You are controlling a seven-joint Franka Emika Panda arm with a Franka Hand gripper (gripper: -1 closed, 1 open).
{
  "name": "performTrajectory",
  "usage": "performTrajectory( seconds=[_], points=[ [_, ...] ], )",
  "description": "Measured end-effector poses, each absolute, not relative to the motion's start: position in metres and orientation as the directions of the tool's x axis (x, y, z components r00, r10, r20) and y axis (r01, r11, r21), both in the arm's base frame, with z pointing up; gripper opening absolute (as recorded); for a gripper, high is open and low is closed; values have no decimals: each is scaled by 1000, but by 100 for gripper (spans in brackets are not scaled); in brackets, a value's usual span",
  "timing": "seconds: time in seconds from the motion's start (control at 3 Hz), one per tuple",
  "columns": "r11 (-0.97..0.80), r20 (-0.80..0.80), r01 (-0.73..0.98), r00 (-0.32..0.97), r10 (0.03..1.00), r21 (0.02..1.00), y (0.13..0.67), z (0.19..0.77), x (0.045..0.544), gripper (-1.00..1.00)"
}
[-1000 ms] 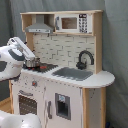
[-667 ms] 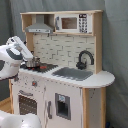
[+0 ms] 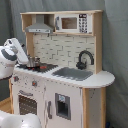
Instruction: Play with the kitchen
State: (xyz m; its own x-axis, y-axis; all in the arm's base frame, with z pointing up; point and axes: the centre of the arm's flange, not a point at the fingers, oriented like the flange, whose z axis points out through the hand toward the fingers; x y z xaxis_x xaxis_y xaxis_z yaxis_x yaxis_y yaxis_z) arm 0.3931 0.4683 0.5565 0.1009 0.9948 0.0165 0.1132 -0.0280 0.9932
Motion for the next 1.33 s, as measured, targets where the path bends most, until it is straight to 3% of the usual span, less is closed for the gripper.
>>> performTrajectory(
  seconds=[1.33],
  points=[
    [-301,231,266,264,936,916,523,550,364,100]
  ],
)
